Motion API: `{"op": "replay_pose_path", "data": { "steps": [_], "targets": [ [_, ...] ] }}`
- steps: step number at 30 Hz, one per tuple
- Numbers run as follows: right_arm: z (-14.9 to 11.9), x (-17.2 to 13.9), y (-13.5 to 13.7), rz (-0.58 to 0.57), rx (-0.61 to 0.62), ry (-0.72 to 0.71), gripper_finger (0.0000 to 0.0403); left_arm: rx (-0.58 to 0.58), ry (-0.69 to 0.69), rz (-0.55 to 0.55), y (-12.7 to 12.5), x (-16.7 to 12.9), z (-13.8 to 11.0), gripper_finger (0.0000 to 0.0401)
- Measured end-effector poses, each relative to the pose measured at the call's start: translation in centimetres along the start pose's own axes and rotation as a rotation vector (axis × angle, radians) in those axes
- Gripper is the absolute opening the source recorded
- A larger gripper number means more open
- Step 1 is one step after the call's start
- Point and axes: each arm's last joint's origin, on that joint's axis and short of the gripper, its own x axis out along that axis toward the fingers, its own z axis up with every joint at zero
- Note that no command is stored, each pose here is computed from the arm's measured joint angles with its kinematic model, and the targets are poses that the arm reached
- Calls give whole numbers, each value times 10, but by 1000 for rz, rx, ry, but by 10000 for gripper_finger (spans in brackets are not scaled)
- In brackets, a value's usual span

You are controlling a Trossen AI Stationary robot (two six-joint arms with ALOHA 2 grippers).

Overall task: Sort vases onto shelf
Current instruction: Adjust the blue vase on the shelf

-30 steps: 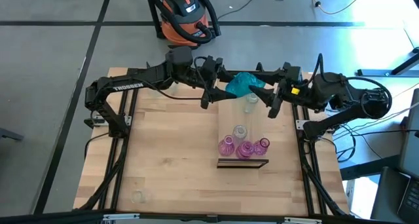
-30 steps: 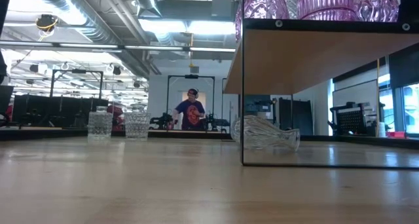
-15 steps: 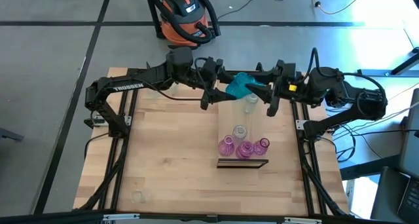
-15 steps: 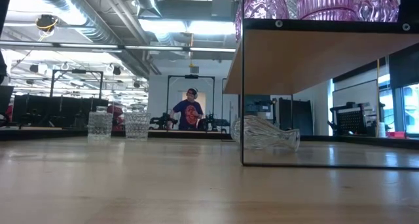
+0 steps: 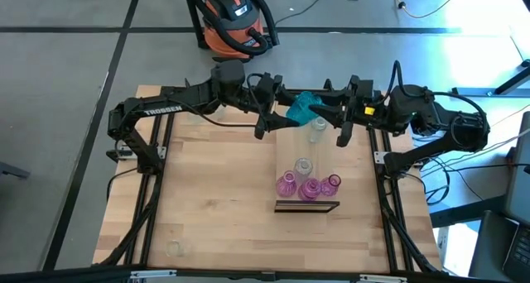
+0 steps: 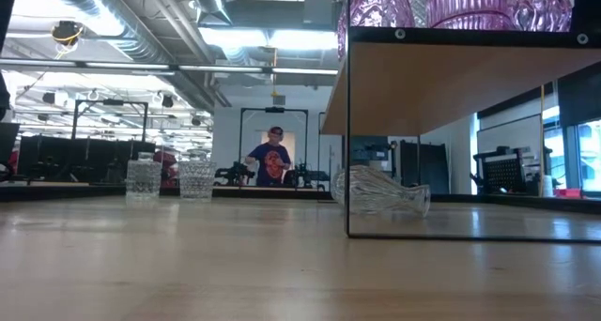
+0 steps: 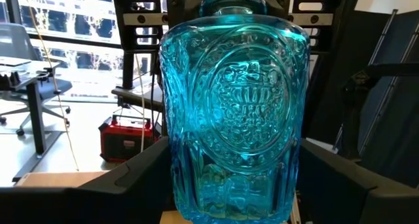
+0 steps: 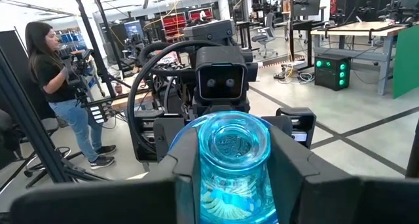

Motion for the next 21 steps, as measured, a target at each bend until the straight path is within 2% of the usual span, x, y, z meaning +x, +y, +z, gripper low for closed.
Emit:
{"op": "replay_pose_path", "data": {
  "steps": [21],
  "targets": [
    [-5, 4, 0, -12, -10, 32, 93, 44, 74, 80, 3, 0, -8, 287]
  ]
}}
